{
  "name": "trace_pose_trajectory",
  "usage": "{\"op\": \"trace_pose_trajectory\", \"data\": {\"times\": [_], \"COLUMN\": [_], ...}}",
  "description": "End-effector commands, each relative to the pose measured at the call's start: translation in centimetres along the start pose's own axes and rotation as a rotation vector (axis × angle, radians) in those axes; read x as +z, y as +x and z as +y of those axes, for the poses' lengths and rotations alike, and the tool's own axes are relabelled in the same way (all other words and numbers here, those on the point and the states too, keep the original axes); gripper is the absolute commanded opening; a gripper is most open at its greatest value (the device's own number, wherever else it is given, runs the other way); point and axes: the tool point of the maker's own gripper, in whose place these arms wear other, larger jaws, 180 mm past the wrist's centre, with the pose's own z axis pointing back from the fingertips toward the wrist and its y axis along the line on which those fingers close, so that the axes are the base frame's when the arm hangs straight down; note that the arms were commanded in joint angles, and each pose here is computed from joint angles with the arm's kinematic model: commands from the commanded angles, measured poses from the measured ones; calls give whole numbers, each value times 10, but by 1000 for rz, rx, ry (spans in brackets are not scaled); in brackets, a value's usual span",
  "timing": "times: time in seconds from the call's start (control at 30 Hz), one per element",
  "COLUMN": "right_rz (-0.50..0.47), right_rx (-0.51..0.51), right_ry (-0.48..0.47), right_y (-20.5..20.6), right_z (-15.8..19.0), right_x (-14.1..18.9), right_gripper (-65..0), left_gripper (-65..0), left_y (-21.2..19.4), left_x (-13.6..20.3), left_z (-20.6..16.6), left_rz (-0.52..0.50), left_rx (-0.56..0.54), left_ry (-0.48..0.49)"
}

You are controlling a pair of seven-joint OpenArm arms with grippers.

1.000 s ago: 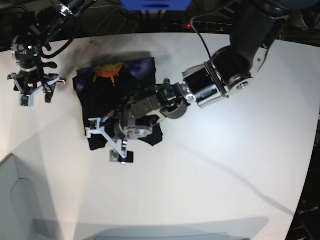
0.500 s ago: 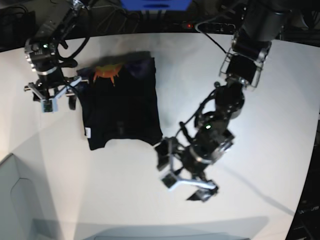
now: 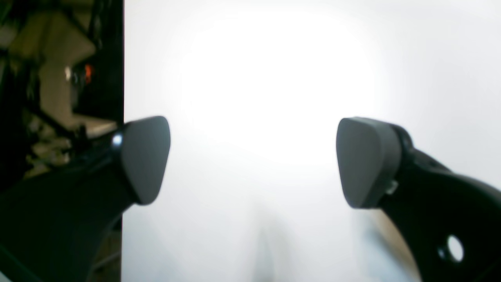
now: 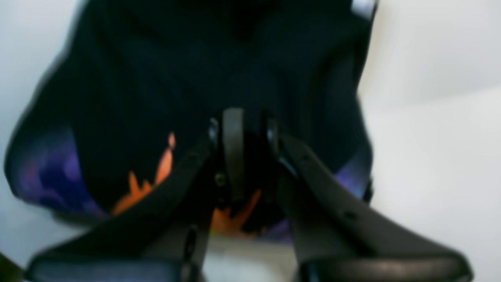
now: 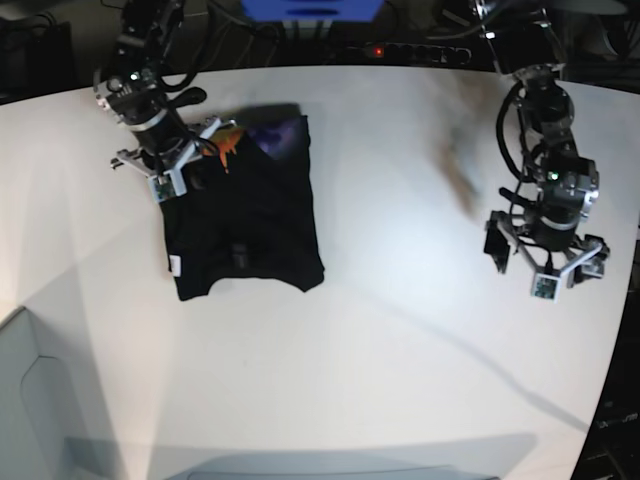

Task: Fold the T-shirt properly
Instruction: 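Straighten the printed collar edge with the right gripper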

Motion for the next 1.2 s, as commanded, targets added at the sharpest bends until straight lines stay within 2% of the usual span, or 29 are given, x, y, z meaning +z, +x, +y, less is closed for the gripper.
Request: {"op": "trace_pose_trajectory", "data": {"times": [0.0, 0.2, 0.43, 0.6, 0.73, 0.93, 1.07, 1.17], "right_rz": [-38, 17, 65, -146, -183, -107, -8, -42], "right_rx": [-15, -29, -33, -68, -62, -97, -124, -143], "right_ry": [3, 14, 16, 66, 167, 326, 363, 364], "right_y": [7, -17, -36, 8, 21, -6, -44, -45], "right_z": [1, 8, 3, 14, 47, 101, 108, 107], "right_x": [2, 9, 9, 24, 21, 10, -2, 0], "right_gripper": [-600, -601, -602, -601, -600, -599, -600, -601], "left_gripper": [0, 0, 0, 0, 0, 0, 0, 0], "left_y": [10, -11, -22, -31, -43, -61, -74, -87], "left_x": [5, 9, 17, 22, 24, 28, 33, 39], "left_z": [12, 27, 22, 16, 12, 8, 21, 29], "left_rz": [-45, 0, 18, 37, 63, 105, 135, 162], "left_rx": [7, 30, 11, 1, -5, -17, 3, 28], "left_ry": [31, 66, 60, 50, 39, 27, 61, 85]}}
